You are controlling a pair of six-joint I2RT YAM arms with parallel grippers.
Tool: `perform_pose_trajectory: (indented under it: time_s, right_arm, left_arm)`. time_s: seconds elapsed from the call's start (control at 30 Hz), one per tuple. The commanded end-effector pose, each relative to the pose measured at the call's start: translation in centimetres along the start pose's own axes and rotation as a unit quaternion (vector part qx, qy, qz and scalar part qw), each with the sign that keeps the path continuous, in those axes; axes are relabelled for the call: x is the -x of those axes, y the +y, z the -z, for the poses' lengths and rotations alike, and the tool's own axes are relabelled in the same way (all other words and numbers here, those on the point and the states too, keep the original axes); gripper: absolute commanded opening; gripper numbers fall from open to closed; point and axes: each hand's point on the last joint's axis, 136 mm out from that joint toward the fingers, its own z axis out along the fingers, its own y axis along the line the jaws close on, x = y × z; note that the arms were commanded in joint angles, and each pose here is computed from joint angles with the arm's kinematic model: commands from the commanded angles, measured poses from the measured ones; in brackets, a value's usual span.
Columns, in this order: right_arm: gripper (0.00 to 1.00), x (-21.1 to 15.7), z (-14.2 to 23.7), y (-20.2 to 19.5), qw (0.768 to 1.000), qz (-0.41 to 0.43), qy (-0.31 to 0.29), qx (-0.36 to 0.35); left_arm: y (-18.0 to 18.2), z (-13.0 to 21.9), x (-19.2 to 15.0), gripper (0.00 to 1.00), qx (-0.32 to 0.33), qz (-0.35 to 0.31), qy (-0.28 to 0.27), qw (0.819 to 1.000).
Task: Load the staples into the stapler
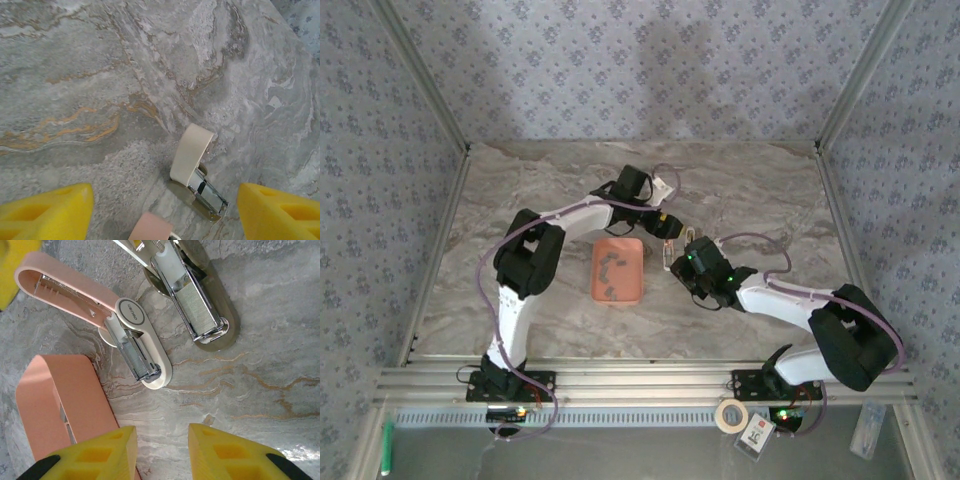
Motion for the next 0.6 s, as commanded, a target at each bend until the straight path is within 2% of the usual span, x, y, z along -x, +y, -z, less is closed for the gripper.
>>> perform_pose_trajectory:
  time_s: [0.0,0.23,0.57]
  right_arm:
    - [0.33,0.0,-0.3,-0.9,1.0,-0.008,0.001,-0.016]
    - [0.31,-0.1,-1.5,-1.0,1.0,-0.019,0.008,-0.018]
    - [0.3,-0.1,-1.9,-1.2,1.0,-0.019,0.011,-0.022]
  left_arm:
    - [-1.2,-0.5,0.2,0.73,-0.03,-0.012,0.005,0.999]
    - [-2.1,-0.6,-0.2,0.66,-0.059,-0.008,0.013,0.998]
    - [-4.0,0.4,-0.3,0.63,-0.094,-0.033,0.019,0.995]
